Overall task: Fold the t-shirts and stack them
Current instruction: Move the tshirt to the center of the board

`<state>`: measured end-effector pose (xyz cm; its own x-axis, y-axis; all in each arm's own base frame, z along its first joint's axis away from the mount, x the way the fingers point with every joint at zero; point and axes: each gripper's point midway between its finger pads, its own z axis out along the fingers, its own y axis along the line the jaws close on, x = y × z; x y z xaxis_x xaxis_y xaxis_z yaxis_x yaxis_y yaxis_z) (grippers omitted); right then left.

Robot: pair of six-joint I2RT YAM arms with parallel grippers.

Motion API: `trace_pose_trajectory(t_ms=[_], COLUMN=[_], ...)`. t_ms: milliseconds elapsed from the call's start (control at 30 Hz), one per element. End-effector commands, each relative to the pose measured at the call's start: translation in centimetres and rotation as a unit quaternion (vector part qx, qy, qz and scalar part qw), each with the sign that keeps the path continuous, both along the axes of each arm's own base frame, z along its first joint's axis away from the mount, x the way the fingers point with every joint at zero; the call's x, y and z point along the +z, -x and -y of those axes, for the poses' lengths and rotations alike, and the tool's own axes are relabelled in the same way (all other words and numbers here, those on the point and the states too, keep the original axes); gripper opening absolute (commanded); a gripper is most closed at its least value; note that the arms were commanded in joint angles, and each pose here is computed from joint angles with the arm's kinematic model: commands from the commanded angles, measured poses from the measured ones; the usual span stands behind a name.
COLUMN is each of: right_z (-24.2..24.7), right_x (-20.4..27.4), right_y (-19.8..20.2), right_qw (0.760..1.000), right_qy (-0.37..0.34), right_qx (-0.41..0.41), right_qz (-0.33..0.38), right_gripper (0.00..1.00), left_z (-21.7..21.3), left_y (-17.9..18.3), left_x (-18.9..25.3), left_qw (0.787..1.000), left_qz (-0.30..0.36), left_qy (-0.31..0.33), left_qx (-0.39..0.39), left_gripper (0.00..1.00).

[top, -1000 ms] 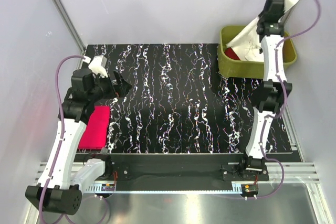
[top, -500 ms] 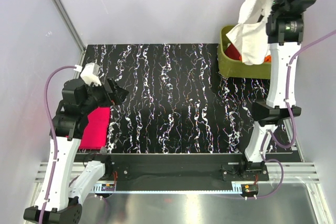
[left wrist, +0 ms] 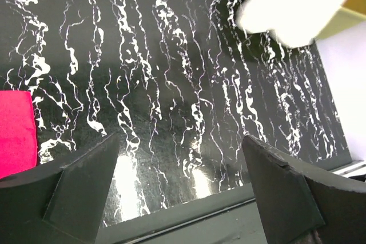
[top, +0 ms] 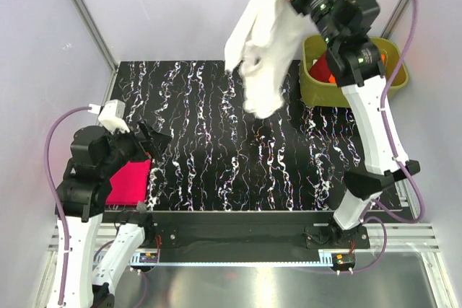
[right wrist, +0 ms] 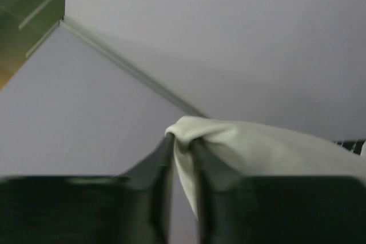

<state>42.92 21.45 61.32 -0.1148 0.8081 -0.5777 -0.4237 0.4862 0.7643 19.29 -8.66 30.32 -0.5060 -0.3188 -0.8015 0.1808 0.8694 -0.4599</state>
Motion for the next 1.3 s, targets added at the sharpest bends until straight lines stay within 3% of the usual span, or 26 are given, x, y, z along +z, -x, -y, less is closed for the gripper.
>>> trace_pose_trajectory(t_ms=[0,67,100,167,233,300,433,567,667,733,833,900,933,1100,1167,1267], right_z=[-4.8,-5.4,-5.6,-4.7,-3.3,-2.4,-2.2,-3.6,-5.0,-5.6,-5.8,-6.8,-7.5,-10.0,-10.3,-10.7], right_x=[-7.1,-12.7,-19.4,-24.1,-30.6,-36.1,-40.8,-43.5,-45.5,-47.0,-48.3,-48.3,-49.4,-51.0,-52.2,-53.0], right_y=[3.9,4.8,5.3,7.6,9.7,11.3,13.8,14.3,13.6,12.4,10.6,10.1,10.3,10.3,11.0,11.1], right_qw=[0.981,0.963,0.938,0.917,0.892,0.868,0.845,0.832,0.821,0.814,0.808,0.806,0.792,0.773,0.754,0.755], right_qy=[0.032,0.075,0.111,0.153,0.189,0.209,0.222,0.234,0.233,0.235,0.259,0.252,0.241,0.195,0.215,0.222], right_qx=[0.143,0.17,0.179,0.189,0.186,0.185,0.205,0.235,0.256,0.257,0.243,0.259,0.28,0.316,0.324,0.326], right_qz=[-0.124,-0.195,-0.275,-0.317,-0.366,-0.411,-0.441,-0.446,-0.454,-0.465,-0.47,-0.469,-0.485,-0.515,-0.529,-0.524], right_gripper=[0.41,0.59,0.64,0.76,0.79,0.74,0.58,0.49,0.52,0.64,0.7,0.71,0.72,0.74,0.75,0.73], left_z=[-0.3,-0.4,-0.4,-0.2,0.3,0.6,1.6,4.1,3.5,3.0,1.1,-0.2,-0.4,-1.8,-2.5,-3.5], left_y=[0.2,0.2,0.2,-0.1,-0.6,-1.7,-4.1,-7.0,-9.2,-10.6,-12.0,-12.4,-12.6,-13.6,-13.5,-13.0], left_x=[1.6,1.1,0.8,-0.7,-1.3,-2.6,-6.3,-10.9,-14.5,-17.0,-19.6,-20.6,-21.2,-23.5,-25.0,-26.5], left_qw=[1.0,1.0,1.0,0.999,0.999,0.997,0.989,0.978,0.968,0.961,0.952,0.946,0.944,0.936,0.926,0.91], left_qz=[0.013,0.003,-0.002,-0.026,-0.035,-0.061,-0.141,-0.207,-0.244,-0.266,-0.298,-0.314,-0.319,-0.333,-0.356,-0.386], left_qy=[0.013,0.017,0.019,0.029,0.036,0.044,0.041,-0.027,-0.057,-0.062,-0.031,-0.012,-0.011,-0.041,-0.051,-0.063], left_qx=[0.017,0.025,0.025,0.03,0.022,0.023,0.021,-0.011,0.022,0.037,0.067,0.085,0.088,0.109,0.119,0.133], left_gripper=[0.94,0.93,0.92,0.89,0.87,0.82,0.75,0.78,0.82,0.83,0.79,0.76,0.75,0.75,0.75,0.73])
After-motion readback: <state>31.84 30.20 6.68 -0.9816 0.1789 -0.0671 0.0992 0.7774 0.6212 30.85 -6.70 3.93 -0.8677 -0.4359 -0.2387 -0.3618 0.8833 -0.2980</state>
